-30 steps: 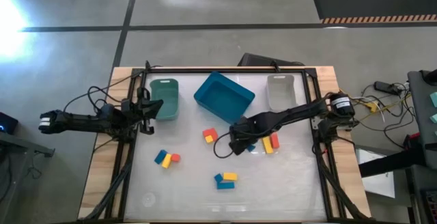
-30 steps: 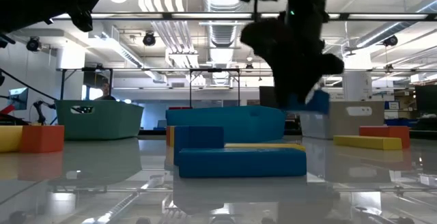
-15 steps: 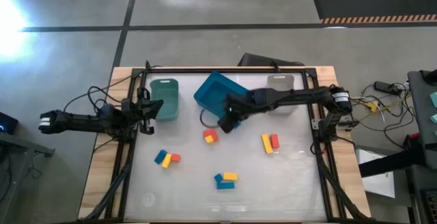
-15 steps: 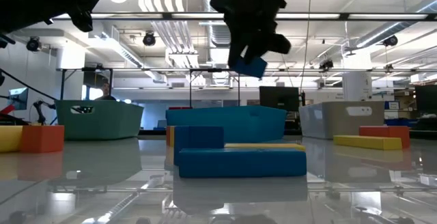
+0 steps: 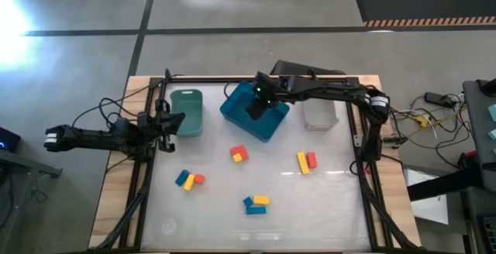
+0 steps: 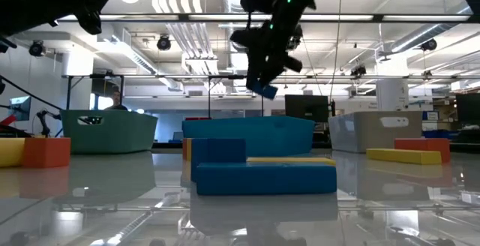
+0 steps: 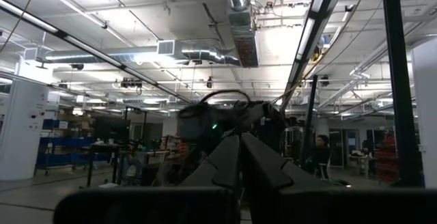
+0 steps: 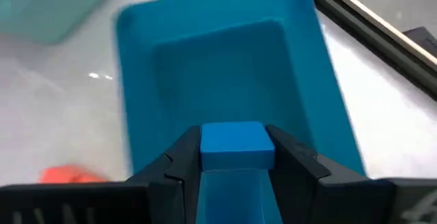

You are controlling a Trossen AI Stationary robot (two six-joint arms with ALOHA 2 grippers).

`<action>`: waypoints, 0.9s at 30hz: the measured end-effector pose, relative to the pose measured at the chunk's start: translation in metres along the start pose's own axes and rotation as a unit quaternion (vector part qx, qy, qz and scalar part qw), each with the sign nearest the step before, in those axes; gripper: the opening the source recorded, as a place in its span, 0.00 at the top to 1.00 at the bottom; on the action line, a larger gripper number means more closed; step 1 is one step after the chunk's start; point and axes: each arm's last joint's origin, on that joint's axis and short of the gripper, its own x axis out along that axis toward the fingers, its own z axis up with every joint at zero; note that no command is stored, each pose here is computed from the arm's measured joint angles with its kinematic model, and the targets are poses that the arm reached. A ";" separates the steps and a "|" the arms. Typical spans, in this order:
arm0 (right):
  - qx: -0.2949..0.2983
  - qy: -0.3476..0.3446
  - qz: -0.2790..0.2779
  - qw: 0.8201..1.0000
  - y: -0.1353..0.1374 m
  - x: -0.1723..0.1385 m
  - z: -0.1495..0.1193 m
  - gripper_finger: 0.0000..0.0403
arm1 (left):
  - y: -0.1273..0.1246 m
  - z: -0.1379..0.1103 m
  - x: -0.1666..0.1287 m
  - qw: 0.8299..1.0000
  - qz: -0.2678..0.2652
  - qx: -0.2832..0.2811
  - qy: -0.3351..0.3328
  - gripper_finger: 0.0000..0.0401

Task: Sort & place blocks by color
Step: Put the blue block into the blue bin, then put the orange block into the green bin

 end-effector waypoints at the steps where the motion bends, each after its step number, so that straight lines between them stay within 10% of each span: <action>1: -0.002 0.002 -0.004 1.000 -0.004 0.007 0.001 0.70 | 0.000 0.000 0.000 1.000 0.001 0.000 -0.001 1.00; 16: -0.024 0.070 -0.041 0.996 -0.020 0.095 -0.014 0.59 | 0.000 0.000 0.000 1.000 0.006 0.000 -0.001 1.00; 27: -0.041 0.015 -0.015 0.999 -0.008 0.047 -0.001 0.47 | 0.000 0.000 0.000 1.000 0.008 -0.004 0.000 1.00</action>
